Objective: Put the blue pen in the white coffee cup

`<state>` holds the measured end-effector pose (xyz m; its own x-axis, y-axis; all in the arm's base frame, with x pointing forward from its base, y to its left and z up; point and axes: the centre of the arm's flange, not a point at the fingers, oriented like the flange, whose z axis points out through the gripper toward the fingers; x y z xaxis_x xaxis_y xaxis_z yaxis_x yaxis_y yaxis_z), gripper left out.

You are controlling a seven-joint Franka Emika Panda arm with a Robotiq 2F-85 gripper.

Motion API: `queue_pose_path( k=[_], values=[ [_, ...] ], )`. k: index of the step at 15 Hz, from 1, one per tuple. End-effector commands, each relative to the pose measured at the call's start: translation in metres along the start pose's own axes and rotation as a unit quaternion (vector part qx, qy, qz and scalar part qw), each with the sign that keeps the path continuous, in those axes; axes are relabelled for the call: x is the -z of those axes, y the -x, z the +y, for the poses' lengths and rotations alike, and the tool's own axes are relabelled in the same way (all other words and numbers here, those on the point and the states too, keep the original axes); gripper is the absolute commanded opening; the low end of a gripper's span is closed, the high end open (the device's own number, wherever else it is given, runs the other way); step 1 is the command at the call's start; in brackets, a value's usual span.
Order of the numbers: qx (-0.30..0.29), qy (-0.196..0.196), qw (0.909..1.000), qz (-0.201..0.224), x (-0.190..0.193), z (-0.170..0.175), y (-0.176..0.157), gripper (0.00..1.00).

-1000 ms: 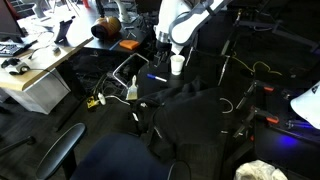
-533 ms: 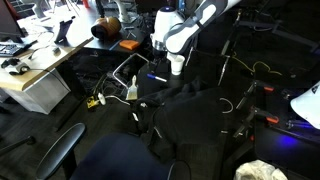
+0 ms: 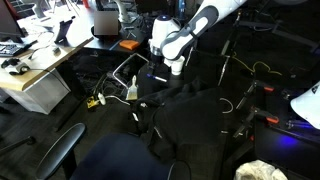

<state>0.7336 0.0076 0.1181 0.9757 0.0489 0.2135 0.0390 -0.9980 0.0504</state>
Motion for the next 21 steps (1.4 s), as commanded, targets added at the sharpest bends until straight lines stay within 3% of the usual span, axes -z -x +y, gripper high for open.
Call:
queue_pose_path(
  k=[1,2,4,13,16,21],
  values=[
    [0.003,0.005,1.0,-0.005,-0.012,0.002,-0.015,1.0],
    [0.004,0.005,1.0,-0.005,-0.014,0.002,-0.016,0.75],
    [0.005,0.004,1.0,-0.006,-0.017,0.003,-0.016,0.68],
    [0.001,0.002,1.0,-0.001,-0.019,0.004,-0.019,0.01],
    [-0.004,0.001,0.9999,0.009,-0.008,0.004,-0.016,0.04],
    [-0.016,0.008,0.9977,0.065,0.041,-0.005,-0.01,0.04]
  ],
)
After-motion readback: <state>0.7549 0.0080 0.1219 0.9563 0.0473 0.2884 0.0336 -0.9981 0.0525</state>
